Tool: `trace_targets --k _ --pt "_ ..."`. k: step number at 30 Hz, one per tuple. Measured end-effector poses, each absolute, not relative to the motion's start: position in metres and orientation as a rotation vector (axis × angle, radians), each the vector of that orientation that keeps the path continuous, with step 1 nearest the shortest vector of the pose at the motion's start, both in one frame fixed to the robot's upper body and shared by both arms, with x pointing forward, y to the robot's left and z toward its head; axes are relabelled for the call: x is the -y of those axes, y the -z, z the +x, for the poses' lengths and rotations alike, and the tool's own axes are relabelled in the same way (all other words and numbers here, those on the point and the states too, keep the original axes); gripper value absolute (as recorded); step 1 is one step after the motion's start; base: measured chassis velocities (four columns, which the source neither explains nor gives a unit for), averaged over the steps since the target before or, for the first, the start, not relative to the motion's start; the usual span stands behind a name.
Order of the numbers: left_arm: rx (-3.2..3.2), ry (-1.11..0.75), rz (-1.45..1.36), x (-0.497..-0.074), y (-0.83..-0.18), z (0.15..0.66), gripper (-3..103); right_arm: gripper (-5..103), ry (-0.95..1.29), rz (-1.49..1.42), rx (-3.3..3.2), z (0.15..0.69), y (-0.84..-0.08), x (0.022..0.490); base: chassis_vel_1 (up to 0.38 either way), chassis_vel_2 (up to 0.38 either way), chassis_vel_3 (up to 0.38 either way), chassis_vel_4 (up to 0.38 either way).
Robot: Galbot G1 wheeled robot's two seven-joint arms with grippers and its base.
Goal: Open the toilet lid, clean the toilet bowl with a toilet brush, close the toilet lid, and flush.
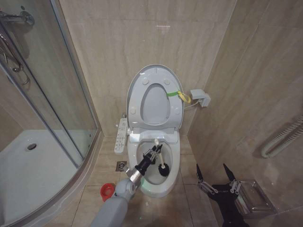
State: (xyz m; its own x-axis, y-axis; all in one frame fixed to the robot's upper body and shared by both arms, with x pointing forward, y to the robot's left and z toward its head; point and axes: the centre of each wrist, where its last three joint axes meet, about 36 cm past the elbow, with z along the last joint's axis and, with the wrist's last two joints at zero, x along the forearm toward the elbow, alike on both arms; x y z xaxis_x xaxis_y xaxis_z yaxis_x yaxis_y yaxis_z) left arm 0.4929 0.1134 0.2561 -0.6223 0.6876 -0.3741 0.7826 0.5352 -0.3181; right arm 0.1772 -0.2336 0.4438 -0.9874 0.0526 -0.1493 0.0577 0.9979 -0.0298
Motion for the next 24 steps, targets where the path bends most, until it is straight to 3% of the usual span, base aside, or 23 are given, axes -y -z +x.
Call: trace_targets --k 8,19,24 --pt "-2.640 0.696 1.252 -0.121 -0.213 0.473 19 100 0.051 0.083 -2.991 0.177 -0.444 0.234 0.000 0.000 0.000 0.000" --pt "-2.545 0.754 1.199 -0.098 -0.249 0.496 19 100 0.051 0.083 -2.991 0.177 -0.444 0.234 0.000 0.000 0.000 0.000" --pt "-2.591 0.727 1.217 -0.094 -0.223 0.493 19 100 0.051 0.083 -2.991 0.177 -0.444 0.234 0.000 0.000 0.000 0.000"
